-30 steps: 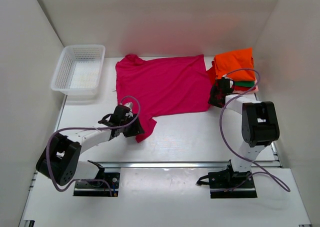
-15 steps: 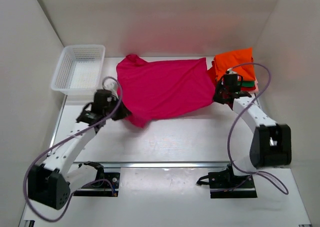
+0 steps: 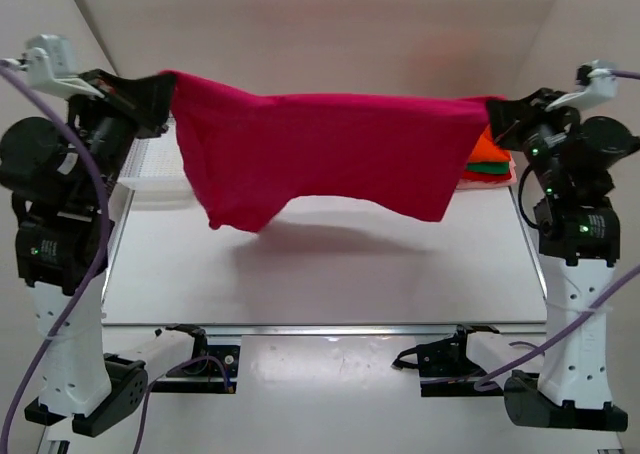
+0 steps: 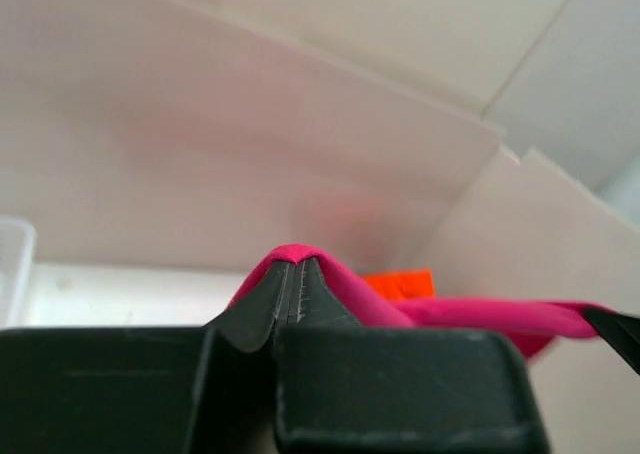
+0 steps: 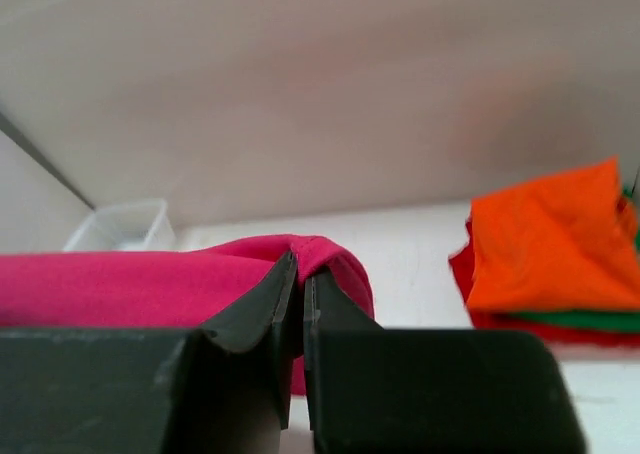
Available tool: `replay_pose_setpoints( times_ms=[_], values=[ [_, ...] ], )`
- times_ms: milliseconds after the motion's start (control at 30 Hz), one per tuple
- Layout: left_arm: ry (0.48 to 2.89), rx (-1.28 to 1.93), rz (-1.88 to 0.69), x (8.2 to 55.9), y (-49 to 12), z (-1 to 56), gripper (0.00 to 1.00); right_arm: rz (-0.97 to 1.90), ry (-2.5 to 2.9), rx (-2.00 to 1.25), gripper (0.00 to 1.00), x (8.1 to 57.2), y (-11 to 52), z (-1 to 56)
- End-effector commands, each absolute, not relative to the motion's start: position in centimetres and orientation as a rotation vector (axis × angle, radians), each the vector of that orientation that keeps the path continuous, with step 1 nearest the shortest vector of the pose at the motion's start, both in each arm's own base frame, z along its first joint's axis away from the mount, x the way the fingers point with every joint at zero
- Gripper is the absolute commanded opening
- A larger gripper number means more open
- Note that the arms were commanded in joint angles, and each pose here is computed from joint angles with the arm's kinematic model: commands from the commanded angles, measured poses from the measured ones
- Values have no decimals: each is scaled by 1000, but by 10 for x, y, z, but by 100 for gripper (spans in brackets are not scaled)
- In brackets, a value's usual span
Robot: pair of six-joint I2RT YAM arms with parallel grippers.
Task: Fold and stack the t-shirts
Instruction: Flatten out the tshirt
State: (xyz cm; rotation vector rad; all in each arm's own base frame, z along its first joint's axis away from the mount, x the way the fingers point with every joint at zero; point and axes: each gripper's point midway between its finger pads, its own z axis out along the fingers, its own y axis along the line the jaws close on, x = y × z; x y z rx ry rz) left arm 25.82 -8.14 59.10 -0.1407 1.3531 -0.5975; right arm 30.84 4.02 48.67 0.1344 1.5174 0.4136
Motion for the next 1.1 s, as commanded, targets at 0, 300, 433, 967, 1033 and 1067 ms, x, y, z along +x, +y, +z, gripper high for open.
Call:
replay_pose_setpoints(
  times_ms=[0, 300, 433, 967, 1033, 1067],
  values=[
    [1333, -226, -461, 270, -57, 603, 0, 435, 1461, 60, 0, 300, 40, 521],
    [1611, -220, -421, 397, -55, 505, 0, 474, 1644, -22, 0, 407, 71, 460],
    [1663, -226, -395, 450, -39, 487, 0, 455, 1655, -84, 0, 437, 91, 451],
    [1438, -161, -503, 441, 0, 569, 0, 429, 1595, -35, 0, 446, 53, 491],
    [1491, -124, -495, 427, -21, 550, 0, 433, 1645, -6, 0, 444, 45, 465],
    [1535, -129, -489, 423, -24, 527, 0, 438, 1671, -7, 0, 441, 45, 449]
  ],
)
